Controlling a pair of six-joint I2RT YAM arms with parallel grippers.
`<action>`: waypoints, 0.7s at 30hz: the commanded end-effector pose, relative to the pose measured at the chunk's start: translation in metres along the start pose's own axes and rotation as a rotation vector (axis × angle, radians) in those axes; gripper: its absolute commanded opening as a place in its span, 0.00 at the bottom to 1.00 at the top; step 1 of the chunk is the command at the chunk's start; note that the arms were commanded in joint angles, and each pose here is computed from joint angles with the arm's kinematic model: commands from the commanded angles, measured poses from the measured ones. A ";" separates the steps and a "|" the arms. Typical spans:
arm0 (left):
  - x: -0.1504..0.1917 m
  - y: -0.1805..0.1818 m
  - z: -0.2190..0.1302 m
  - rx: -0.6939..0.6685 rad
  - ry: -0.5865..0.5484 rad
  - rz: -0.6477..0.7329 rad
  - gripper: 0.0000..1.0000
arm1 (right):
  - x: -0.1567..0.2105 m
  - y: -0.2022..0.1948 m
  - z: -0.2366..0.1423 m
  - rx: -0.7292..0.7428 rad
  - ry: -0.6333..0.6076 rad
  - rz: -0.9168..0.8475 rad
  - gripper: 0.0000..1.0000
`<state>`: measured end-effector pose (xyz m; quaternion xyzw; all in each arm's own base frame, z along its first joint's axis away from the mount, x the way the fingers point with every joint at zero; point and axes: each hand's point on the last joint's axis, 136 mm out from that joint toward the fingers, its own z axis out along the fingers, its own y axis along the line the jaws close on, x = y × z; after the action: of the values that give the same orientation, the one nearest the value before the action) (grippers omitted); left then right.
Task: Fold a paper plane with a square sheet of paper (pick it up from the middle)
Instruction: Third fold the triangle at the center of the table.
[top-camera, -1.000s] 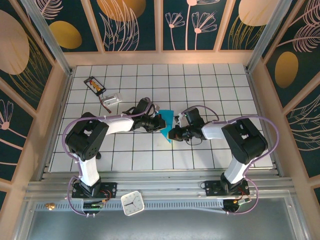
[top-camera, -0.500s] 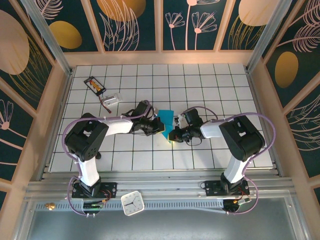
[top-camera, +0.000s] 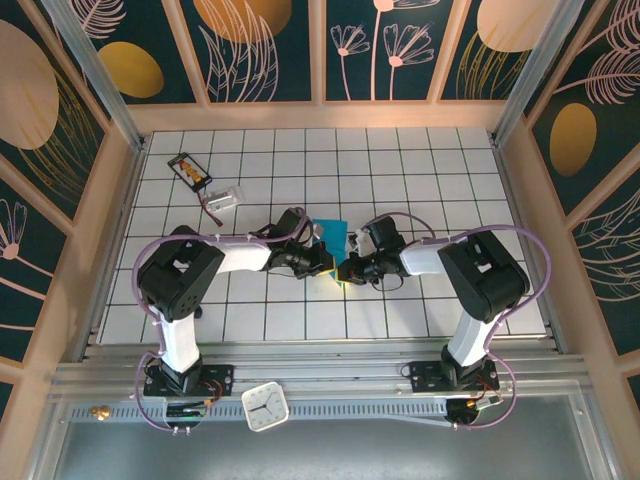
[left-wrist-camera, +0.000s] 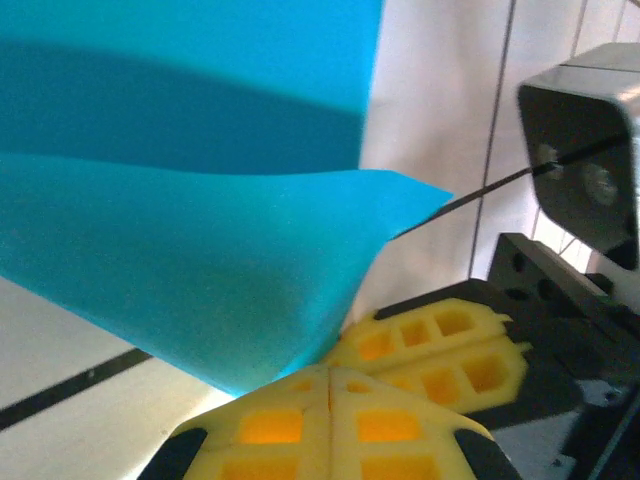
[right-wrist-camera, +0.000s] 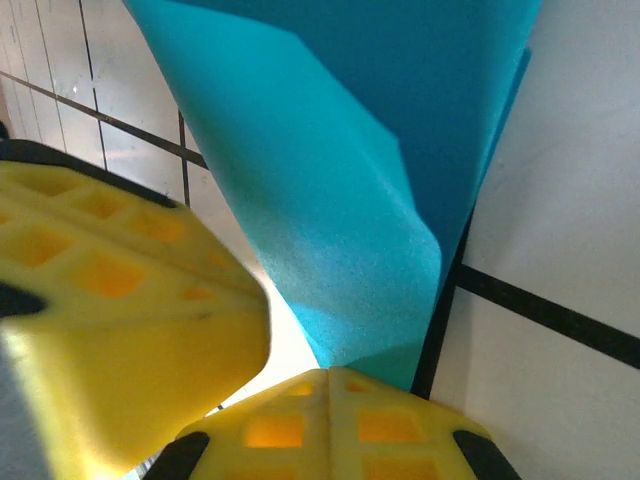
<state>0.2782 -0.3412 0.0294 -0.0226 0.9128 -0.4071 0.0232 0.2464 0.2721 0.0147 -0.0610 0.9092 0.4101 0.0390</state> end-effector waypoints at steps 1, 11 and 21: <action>-0.009 -0.003 0.007 -0.003 -0.008 0.000 0.00 | 0.027 -0.056 0.006 0.203 0.064 0.086 0.00; -0.020 0.027 0.012 -0.096 -0.041 0.001 0.00 | 0.034 -0.064 0.004 0.239 0.082 0.107 0.00; -0.035 0.052 0.005 -0.146 -0.084 -0.014 0.00 | 0.043 -0.076 0.002 0.296 0.108 0.109 0.00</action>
<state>0.3022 -0.3320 0.0138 -0.0277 0.9215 -0.3846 0.0473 0.2461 0.2704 0.0131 -0.0658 0.9124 0.4023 0.0371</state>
